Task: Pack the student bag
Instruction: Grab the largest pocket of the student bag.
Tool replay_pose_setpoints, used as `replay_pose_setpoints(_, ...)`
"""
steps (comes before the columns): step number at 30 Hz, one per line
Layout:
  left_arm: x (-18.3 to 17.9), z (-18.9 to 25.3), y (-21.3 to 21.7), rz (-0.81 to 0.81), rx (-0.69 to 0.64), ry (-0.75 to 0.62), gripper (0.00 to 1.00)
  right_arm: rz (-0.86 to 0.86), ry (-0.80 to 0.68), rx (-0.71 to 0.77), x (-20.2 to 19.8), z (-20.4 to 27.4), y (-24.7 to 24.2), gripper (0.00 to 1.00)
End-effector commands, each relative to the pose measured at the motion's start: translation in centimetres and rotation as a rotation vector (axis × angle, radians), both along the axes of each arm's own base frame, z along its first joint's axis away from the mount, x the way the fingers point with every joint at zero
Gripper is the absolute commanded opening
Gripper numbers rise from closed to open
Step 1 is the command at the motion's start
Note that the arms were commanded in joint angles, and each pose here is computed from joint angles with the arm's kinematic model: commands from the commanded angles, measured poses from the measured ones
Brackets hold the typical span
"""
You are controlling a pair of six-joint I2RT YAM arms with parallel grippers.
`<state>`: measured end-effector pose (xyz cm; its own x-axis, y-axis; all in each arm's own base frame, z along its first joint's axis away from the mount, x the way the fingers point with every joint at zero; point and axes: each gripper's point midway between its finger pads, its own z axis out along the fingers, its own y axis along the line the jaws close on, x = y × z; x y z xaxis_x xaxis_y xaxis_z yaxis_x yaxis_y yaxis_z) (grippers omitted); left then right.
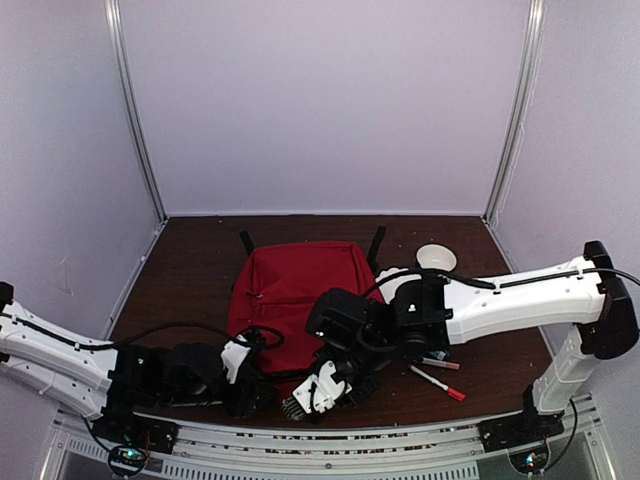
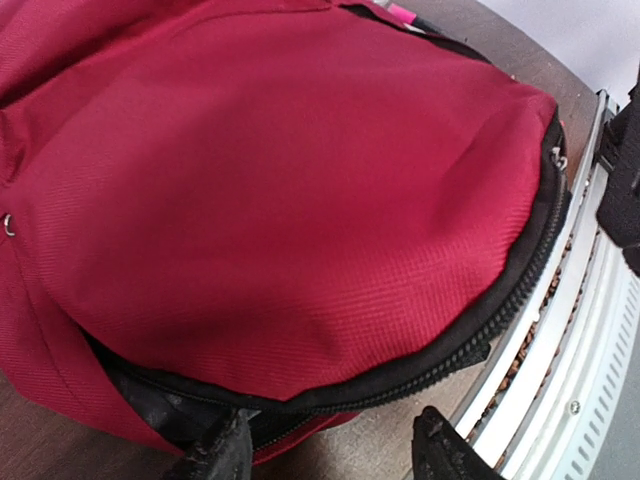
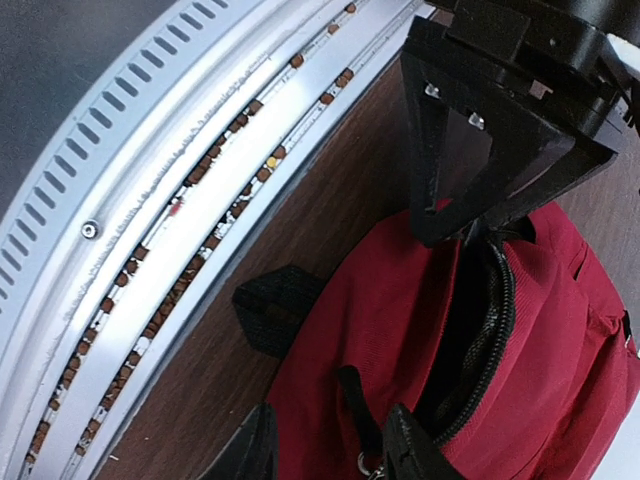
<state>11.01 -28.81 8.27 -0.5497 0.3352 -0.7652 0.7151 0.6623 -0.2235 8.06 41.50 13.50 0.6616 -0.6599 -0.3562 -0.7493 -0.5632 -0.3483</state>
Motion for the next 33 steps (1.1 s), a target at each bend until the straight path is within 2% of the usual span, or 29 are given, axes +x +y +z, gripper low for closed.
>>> replay_pose_setpoints(1,0.1,1.7,-2.3,-0.027,-0.071,0.007,0.56,0.002,-0.111,-0.006,1.3,-0.4,1.5,0.37)
replay_pose_setpoints(8,0.4,1.8,-2.3,-0.018,-0.059,0.000,0.56,0.011,-0.220,-0.092,2.3,-3.2,1.6,0.33)
replay_pose_setpoints(10,0.6,1.9,-2.1,-0.010,-0.057,-0.005,0.57,-0.010,-0.259,-0.080,2.9,-3.1,1.8,0.24)
replay_pose_setpoints(13,0.7,2.3,-2.0,-0.015,-0.046,-0.026,0.60,-0.043,-0.273,-0.043,3.3,-1.9,1.8,0.06)
replay_pose_setpoints(16,0.9,3.1,-2.4,-0.032,-0.017,-0.056,0.64,-0.051,-0.261,0.015,2.9,0.0,1.3,0.00)
replay_pose_setpoints(19,1.1,3.5,-3.1,-0.067,0.028,-0.095,0.66,-0.071,-0.229,0.047,2.7,1.6,0.2,0.00)
replay_pose_setpoints(25,1.6,4.0,-5.4,-0.149,0.076,-0.163,0.66,-0.209,-0.004,0.086,2.4,3.2,-2.6,0.00)
replay_pose_setpoints(28,1.5,3.3,-6.5,-0.186,0.120,-0.146,0.65,-0.289,0.178,0.103,1.9,3.2,-4.1,0.04)
replay_pose_setpoints(30,1.4,2.9,-7.0,-0.204,0.142,-0.135,0.65,-0.369,0.308,0.120,2.1,3.2,-5.1,0.10)
replay_pose_setpoints(33,1.5,2.3,-7.3,-0.211,0.176,-0.123,0.65,-0.413,0.525,0.120,0.7,2.3,-6.4,0.12)
